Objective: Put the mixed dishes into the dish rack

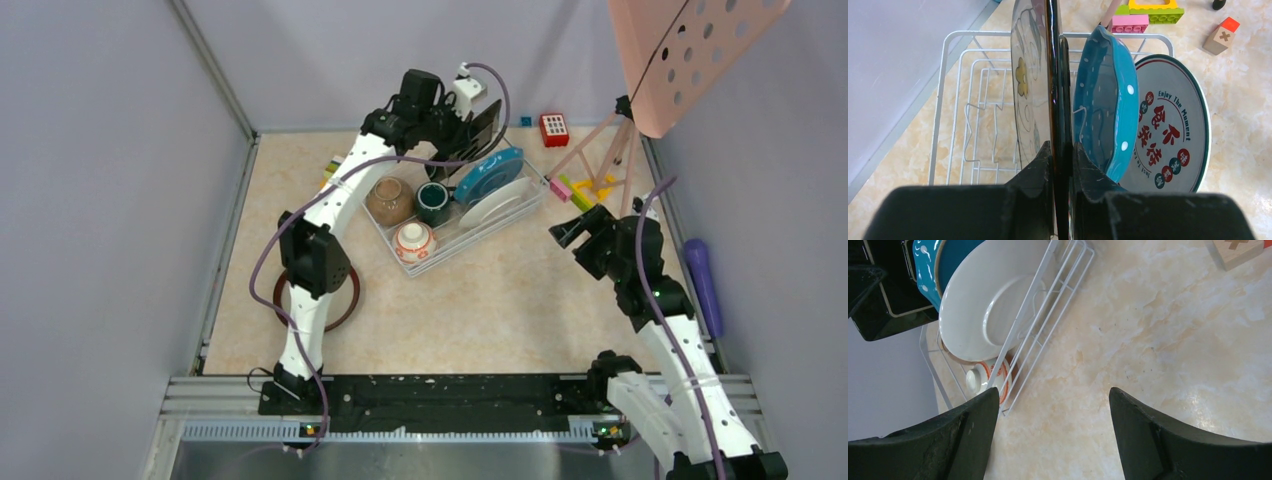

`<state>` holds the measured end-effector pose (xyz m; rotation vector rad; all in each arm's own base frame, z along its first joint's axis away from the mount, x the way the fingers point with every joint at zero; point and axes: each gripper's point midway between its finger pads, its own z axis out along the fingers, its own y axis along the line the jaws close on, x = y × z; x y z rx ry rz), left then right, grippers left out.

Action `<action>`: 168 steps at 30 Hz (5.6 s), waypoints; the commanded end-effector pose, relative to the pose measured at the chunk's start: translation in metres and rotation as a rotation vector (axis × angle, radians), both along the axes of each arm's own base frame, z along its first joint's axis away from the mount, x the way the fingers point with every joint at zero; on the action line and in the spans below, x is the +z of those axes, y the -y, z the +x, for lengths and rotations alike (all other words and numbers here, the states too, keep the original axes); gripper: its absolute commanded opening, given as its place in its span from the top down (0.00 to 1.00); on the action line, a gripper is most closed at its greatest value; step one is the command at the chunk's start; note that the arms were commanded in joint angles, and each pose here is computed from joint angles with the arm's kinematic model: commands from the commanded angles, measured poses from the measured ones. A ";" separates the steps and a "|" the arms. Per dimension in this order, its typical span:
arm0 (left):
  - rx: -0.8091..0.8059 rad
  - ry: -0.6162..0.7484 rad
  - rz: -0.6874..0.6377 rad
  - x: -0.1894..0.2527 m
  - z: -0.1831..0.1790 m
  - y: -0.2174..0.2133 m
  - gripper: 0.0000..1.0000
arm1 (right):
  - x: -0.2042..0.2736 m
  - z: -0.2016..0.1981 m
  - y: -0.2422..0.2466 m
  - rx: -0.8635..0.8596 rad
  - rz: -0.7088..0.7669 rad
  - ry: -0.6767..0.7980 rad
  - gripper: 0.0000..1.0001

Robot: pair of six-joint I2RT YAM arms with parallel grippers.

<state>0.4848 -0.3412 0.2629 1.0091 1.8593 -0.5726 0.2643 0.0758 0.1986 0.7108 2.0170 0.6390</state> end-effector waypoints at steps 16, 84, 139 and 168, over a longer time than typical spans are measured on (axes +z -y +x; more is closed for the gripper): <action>0.063 0.318 0.109 0.057 0.023 -0.033 1.00 | 0.008 0.006 -0.007 0.025 0.031 0.040 0.22; 0.506 0.120 -0.385 0.114 -0.044 -0.098 0.16 | -0.007 0.035 -0.072 0.067 0.084 -0.046 0.11; 1.208 -0.369 0.344 -0.217 -0.261 -0.241 0.18 | -0.024 0.048 -0.162 0.060 0.066 -0.081 0.26; 1.119 -0.395 0.163 -0.109 -0.262 -0.223 1.00 | 0.006 0.029 -0.157 0.177 0.083 0.020 0.28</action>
